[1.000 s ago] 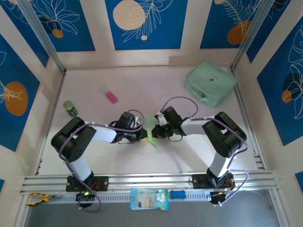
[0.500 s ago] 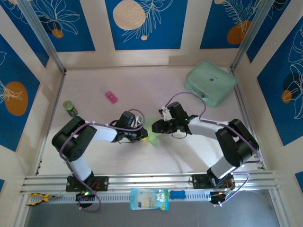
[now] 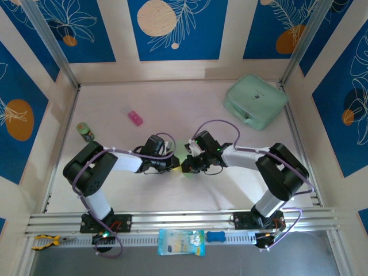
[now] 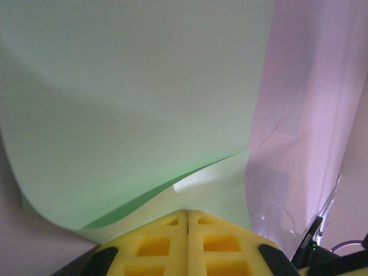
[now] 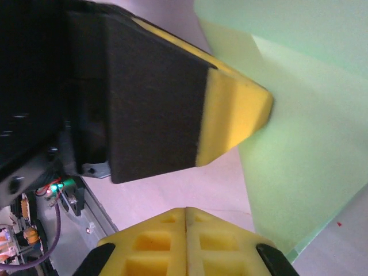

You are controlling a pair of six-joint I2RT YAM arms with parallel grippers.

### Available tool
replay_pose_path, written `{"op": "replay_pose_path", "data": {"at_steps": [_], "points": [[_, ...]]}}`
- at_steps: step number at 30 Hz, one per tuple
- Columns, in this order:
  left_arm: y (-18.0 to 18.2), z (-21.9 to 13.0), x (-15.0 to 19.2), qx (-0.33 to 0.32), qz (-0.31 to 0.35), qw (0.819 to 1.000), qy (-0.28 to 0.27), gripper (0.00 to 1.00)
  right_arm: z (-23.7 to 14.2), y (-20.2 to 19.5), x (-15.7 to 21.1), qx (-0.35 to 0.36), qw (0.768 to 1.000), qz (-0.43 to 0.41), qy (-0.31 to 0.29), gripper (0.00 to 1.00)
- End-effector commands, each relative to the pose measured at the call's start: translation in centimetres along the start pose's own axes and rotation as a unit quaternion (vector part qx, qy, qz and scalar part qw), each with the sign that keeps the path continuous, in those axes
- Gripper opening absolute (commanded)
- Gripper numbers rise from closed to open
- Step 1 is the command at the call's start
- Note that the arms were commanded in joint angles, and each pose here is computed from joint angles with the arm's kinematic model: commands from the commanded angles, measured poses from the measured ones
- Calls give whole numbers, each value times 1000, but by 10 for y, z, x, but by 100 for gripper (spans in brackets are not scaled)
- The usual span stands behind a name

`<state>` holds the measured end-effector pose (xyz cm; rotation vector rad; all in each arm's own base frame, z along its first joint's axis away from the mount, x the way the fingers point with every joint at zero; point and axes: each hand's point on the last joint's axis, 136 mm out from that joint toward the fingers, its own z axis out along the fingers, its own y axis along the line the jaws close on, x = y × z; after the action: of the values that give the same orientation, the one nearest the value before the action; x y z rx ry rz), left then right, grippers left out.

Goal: Fold a paper plane with a square sheet of paper (pick it up from the middle)
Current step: Third fold the triangle at the center of the table.

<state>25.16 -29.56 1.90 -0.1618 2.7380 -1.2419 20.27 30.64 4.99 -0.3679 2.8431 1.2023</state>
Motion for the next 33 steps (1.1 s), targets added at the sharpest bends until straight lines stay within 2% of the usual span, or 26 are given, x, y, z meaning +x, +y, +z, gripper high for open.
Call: {"op": "replay_pose_path", "data": {"at_steps": [1,15,33], "points": [[28,6,6,-46,-14,999,13,0,4,0,-1,20,1000,4,13,7],[28,7,6,-47,-13,999,15,0,16,-28,7,89,995,18,30,7],[32,6,7,-50,-17,998,15,0,7,-48,30,79,995,58,29,7]]}}
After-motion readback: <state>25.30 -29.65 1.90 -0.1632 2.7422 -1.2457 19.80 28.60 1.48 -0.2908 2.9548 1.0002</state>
